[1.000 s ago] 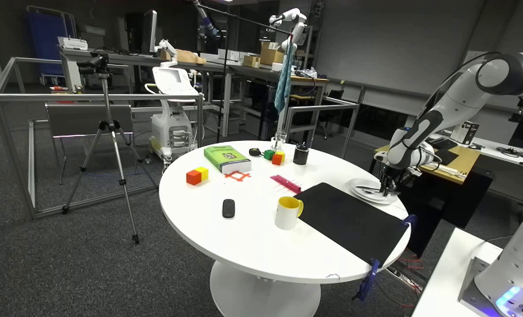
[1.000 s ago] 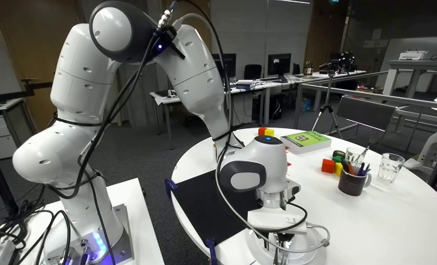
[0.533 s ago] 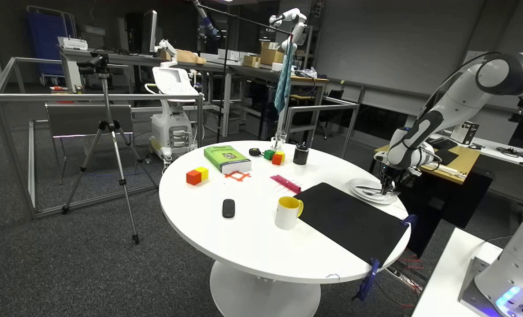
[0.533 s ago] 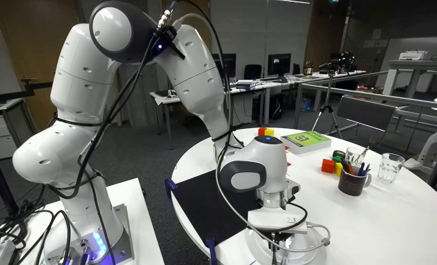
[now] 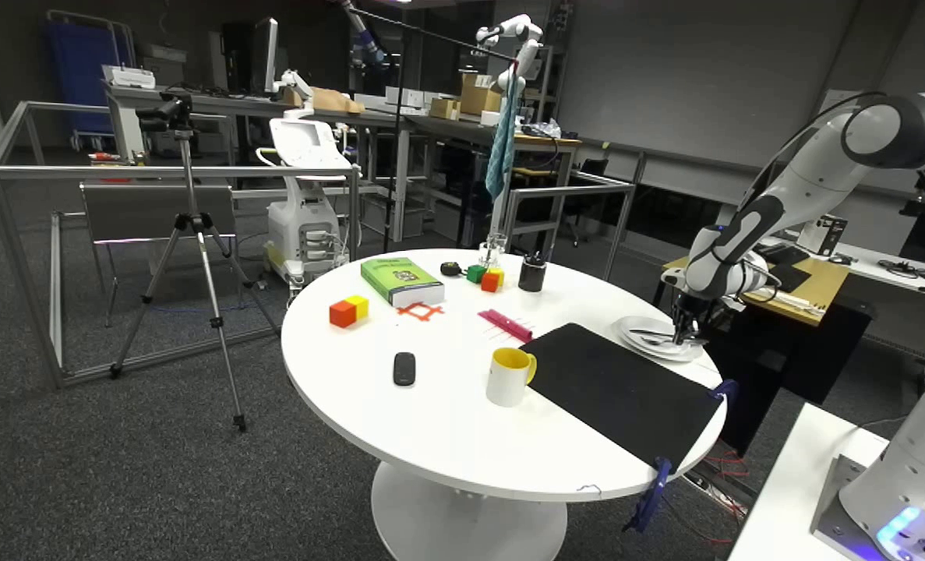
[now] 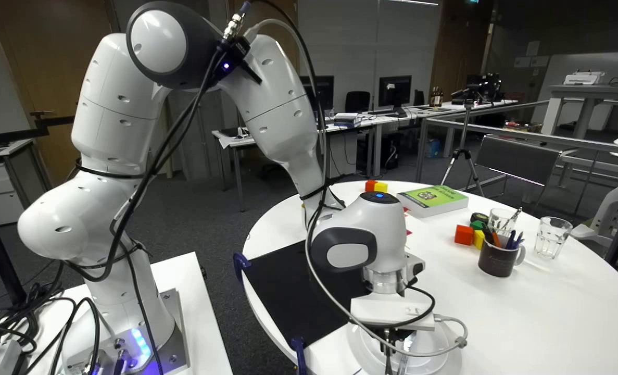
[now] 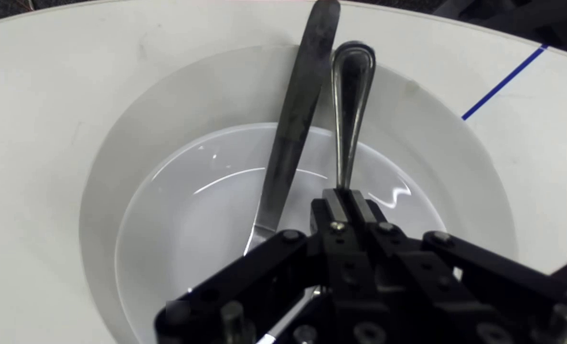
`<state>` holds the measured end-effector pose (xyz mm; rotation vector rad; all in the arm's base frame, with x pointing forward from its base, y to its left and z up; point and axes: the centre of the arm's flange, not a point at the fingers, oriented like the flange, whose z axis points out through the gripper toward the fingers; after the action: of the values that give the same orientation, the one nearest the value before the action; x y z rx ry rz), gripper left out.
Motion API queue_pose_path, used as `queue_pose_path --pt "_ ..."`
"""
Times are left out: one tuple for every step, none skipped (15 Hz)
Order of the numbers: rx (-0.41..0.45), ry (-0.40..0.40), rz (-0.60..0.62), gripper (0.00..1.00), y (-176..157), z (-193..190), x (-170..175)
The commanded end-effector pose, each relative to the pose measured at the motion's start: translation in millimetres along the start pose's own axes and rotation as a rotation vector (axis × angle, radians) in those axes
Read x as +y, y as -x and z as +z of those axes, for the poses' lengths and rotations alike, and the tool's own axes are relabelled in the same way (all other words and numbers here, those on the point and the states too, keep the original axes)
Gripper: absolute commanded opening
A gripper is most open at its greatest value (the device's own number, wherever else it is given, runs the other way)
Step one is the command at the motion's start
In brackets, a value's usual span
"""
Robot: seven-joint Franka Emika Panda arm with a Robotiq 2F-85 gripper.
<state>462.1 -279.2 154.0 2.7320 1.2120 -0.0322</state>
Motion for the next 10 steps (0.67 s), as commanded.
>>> queue_pose_path --pt "0.026 0.023 0.019 0.02 4 -10 10" --pt "0.030 0.025 0.020 0.02 5 -11 11" --pt "0.035 0.024 0.024 0.02 5 -13 12" --pt "0.040 0.023 0.029 0.02 6 -14 13" --pt "0.047 0.024 0.034 0.02 7 -17 14" --pt "0.055 0.024 0.041 0.02 7 -20 16" --pt "0.062 0.023 0.046 0.02 7 -23 16" --pt "0.069 0.023 0.051 0.02 7 -27 16" --pt "0.076 0.026 0.055 0.02 7 -30 16" --pt "0.083 0.028 0.058 0.02 6 -34 16"
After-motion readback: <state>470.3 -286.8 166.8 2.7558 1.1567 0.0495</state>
